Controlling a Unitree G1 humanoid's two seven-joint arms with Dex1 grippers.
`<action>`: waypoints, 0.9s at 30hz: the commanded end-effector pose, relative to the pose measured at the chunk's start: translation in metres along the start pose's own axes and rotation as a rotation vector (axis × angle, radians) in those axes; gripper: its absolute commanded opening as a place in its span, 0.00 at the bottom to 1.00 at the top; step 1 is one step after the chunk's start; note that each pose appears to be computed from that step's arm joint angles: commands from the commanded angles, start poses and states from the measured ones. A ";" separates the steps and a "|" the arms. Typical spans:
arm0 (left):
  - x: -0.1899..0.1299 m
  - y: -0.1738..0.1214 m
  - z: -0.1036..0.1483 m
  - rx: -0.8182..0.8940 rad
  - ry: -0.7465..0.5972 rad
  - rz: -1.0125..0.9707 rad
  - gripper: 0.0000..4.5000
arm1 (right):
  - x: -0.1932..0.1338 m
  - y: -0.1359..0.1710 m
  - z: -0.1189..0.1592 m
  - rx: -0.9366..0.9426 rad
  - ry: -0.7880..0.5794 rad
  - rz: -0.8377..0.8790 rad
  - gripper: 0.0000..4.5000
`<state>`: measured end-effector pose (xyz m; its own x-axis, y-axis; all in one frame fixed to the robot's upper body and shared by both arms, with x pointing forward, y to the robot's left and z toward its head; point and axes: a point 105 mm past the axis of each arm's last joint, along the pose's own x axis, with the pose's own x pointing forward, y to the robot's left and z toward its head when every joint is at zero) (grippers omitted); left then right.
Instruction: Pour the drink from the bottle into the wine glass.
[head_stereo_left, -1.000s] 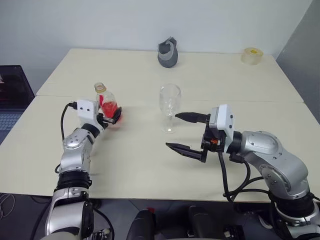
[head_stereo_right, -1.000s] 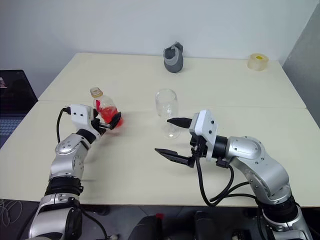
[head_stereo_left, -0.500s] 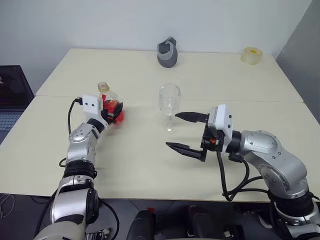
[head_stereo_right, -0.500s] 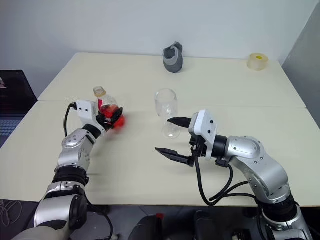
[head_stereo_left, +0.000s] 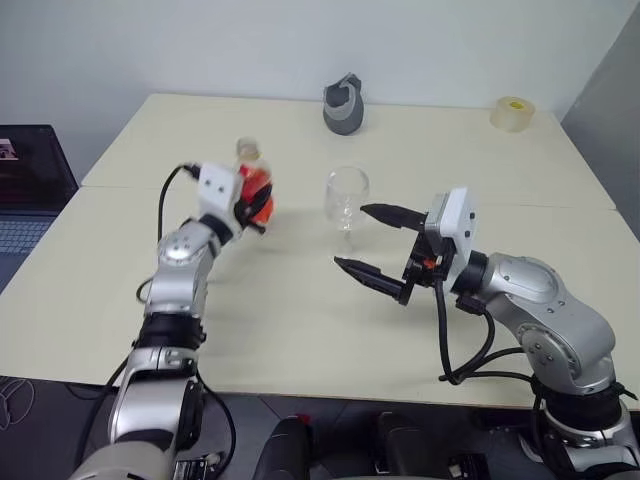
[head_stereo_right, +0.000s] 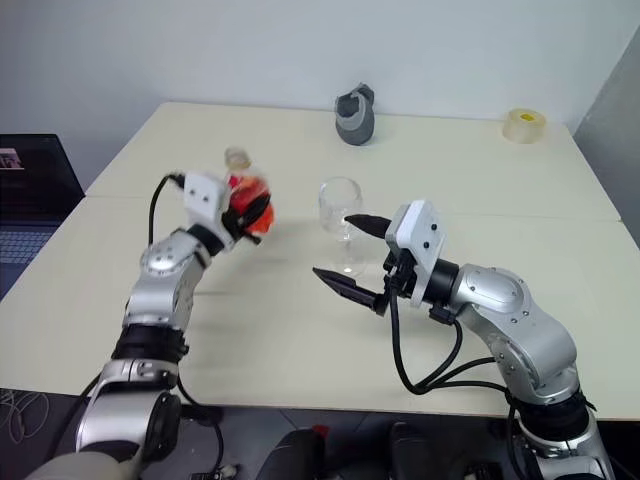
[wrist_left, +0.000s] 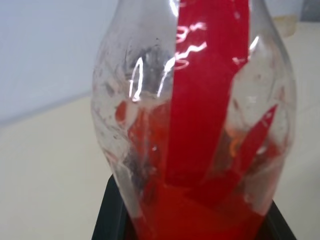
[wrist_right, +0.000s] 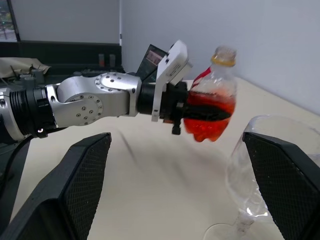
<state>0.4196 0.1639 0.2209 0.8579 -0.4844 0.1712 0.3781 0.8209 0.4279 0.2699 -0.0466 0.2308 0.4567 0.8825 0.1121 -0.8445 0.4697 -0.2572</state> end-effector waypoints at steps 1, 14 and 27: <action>0.011 0.001 0.040 0.228 -0.092 -0.049 0.21 | 0.002 -0.012 0.014 -0.032 -0.049 -0.098 1.00; 0.021 0.004 0.055 0.706 -0.144 -0.120 0.21 | 0.004 -0.028 0.004 -0.029 -0.006 -0.219 1.00; 0.022 0.008 0.057 1.030 -0.182 -0.124 0.21 | 0.009 -0.022 -0.001 -0.012 0.015 -0.192 1.00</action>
<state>0.4256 0.1455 0.2523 0.7624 -0.6402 0.0938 0.0032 0.1487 0.9889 0.2965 -0.0520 0.2253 0.6292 0.7692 0.1118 -0.7399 0.6368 -0.2168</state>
